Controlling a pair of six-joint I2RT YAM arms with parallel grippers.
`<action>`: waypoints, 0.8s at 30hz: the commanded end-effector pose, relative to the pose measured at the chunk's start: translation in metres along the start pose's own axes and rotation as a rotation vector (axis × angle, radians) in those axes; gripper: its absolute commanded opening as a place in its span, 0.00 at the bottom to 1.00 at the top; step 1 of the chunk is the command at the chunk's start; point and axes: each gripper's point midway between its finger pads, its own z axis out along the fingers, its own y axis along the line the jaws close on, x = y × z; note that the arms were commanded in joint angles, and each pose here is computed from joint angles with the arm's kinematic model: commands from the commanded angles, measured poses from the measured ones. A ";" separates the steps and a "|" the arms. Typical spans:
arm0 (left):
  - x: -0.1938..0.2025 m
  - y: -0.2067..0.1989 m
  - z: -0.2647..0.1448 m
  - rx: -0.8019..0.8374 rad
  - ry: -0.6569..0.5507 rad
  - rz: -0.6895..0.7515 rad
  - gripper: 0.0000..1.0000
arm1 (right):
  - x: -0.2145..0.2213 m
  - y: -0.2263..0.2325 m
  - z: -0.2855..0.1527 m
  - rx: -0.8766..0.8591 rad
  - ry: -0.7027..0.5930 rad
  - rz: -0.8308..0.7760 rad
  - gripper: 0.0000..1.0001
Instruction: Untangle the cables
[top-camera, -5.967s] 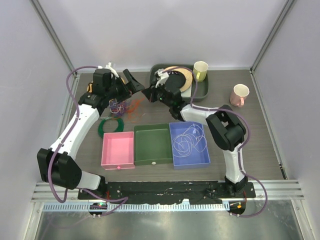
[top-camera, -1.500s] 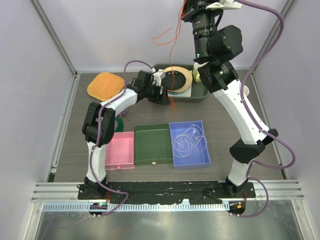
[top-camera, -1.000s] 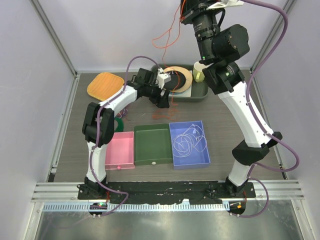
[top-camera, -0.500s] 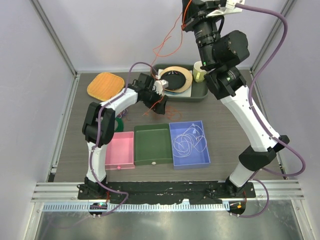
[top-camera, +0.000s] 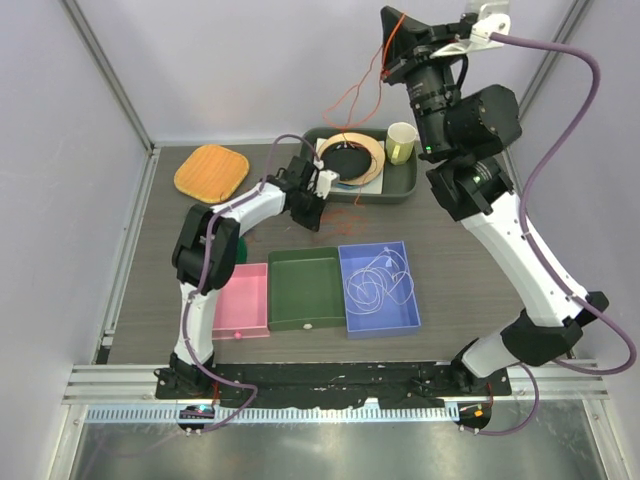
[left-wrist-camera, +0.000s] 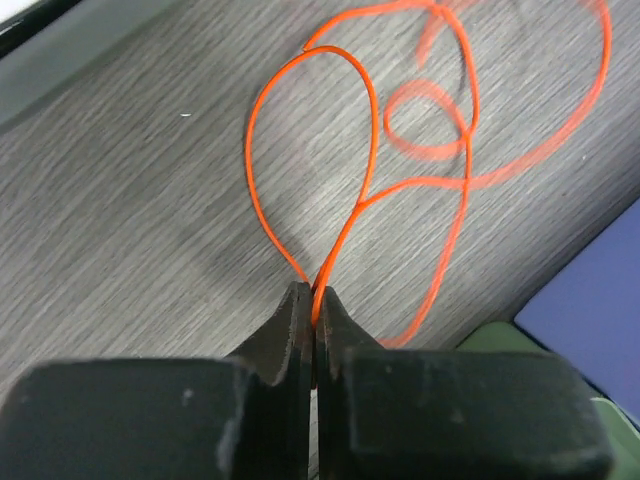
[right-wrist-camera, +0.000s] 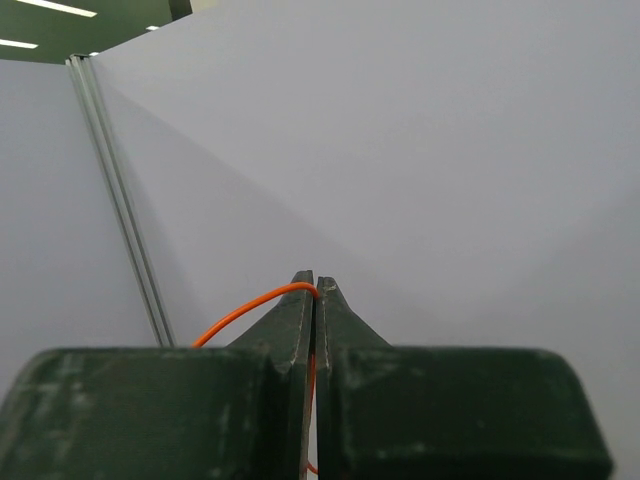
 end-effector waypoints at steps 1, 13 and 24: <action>-0.028 0.001 -0.017 -0.037 -0.084 -0.006 0.00 | -0.057 -0.009 -0.017 0.017 -0.121 0.007 0.01; -0.081 0.087 -0.203 -0.713 -0.490 -0.443 0.00 | -0.039 0.050 -0.063 -0.359 0.008 0.109 0.01; -0.046 0.072 -0.303 -0.800 -0.678 -0.574 0.00 | 0.061 0.091 -0.105 -0.497 0.187 0.233 0.01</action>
